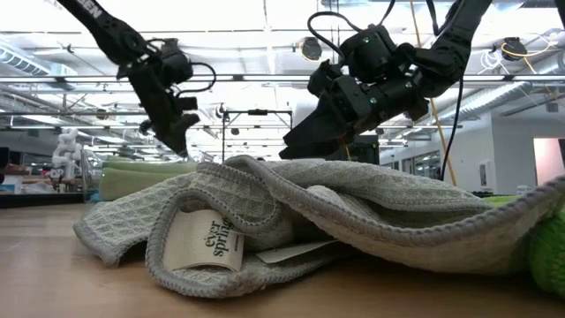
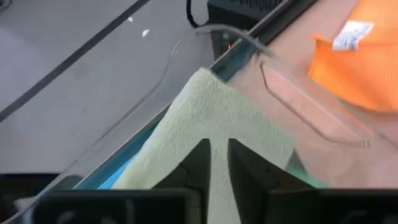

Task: Fold microfiber towels
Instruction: Stack the light green microfiber cloth on top of the light green microfiber cloth

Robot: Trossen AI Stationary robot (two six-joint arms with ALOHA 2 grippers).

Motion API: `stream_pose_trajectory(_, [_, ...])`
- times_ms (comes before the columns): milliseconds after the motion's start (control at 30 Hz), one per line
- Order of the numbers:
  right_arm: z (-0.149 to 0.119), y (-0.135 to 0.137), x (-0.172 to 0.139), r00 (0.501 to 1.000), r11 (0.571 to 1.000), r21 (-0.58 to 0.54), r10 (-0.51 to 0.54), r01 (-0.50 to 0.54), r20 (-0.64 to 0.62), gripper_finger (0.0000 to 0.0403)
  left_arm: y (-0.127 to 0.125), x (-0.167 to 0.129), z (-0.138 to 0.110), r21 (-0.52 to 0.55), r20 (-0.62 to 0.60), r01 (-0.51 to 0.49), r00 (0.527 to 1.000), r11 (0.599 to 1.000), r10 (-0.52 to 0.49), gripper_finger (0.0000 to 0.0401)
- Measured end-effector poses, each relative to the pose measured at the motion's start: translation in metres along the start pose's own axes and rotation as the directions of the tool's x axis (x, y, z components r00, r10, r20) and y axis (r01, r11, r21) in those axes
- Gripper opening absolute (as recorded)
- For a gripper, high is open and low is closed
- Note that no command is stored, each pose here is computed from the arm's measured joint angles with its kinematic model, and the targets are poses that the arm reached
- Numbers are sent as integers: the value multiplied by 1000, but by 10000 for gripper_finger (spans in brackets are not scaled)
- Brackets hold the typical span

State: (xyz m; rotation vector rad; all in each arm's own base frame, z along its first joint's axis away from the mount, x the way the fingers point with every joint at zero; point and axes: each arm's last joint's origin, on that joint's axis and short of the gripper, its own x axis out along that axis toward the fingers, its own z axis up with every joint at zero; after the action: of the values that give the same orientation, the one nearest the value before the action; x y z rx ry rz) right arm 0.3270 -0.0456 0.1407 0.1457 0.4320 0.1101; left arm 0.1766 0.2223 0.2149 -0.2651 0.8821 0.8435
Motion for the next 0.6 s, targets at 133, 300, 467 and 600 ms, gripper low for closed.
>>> stream_pose_trajectory(133, [0,1,0,1000,1000,14,2,-2,0,334,-2,16,-15,-43,-30,-4,1000,999,2,9])
stream_pose_trajectory(300, [0,0,0,1000,1000,18,1,-1,0,334,-4,30,-33,-64,-38,-9,999,998,6,16])
stream_pose_trajectory(467, [0,1,0,1000,1000,18,1,-1,-1,334,-7,35,-40,-71,-25,16,1000,997,-18,17])
stream_pose_trajectory(600, [0,1,0,1000,1000,18,1,-1,-1,334,-8,26,-32,-66,18,17,1000,998,-16,4])
